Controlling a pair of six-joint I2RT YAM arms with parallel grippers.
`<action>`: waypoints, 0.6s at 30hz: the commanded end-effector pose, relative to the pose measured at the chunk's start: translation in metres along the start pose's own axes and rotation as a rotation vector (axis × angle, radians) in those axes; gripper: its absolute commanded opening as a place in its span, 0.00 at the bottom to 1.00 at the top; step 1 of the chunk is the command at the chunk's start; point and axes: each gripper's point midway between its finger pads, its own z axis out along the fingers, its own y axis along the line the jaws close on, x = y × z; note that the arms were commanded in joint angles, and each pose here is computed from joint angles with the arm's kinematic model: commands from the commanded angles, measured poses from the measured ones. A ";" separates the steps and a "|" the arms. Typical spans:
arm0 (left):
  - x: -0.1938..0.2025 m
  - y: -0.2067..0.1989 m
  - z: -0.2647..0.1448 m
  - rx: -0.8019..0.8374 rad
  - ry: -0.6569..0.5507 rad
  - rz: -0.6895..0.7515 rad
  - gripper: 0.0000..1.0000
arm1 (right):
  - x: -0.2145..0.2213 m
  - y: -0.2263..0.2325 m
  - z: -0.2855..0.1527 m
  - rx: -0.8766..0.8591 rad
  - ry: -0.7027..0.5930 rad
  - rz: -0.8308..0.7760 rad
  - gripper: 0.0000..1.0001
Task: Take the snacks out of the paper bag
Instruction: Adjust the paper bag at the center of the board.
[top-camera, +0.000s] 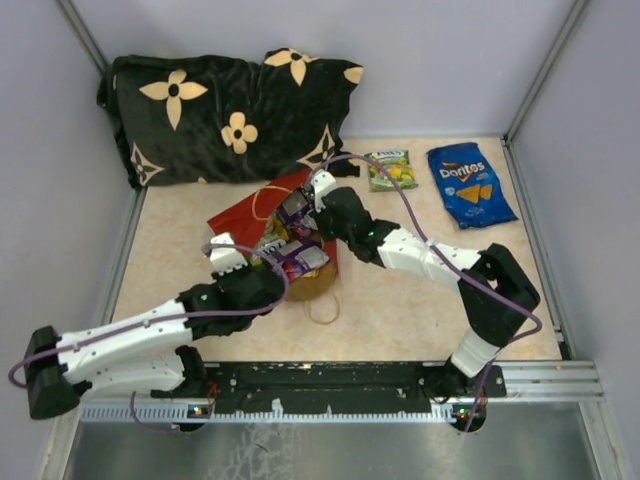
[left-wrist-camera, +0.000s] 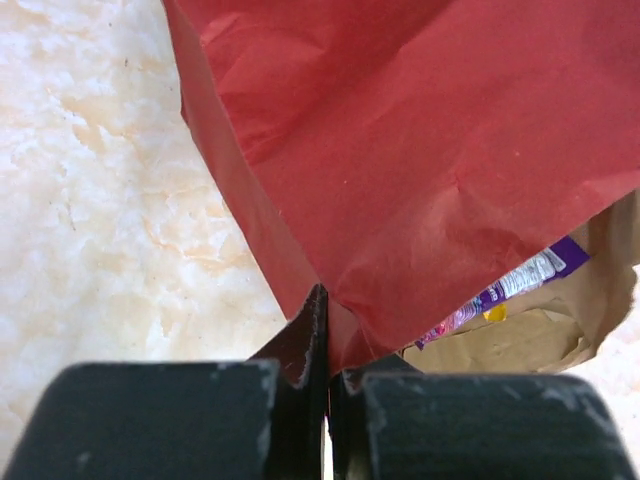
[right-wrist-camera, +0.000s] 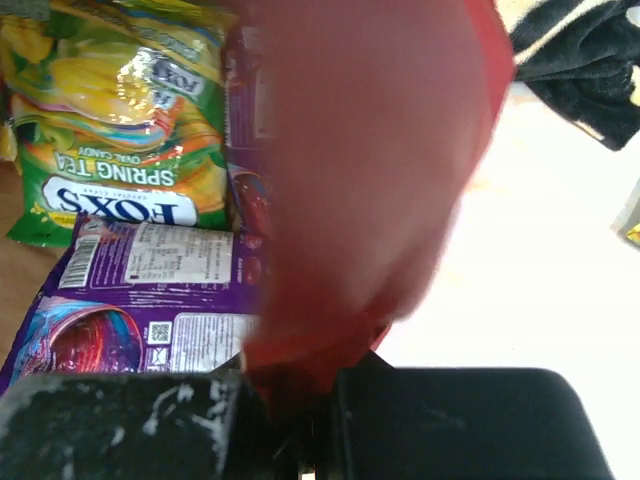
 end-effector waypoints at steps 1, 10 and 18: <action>-0.014 0.003 -0.006 -0.128 -0.104 -0.055 0.00 | -0.021 -0.027 0.008 -0.028 -0.024 -0.017 0.00; -0.032 -0.098 -0.058 0.274 -0.098 0.340 1.00 | -0.015 -0.110 0.001 0.038 -0.030 0.035 0.00; -0.094 -0.155 -0.144 0.895 -0.236 0.463 1.00 | -0.025 -0.127 0.033 -0.064 -0.065 0.026 0.00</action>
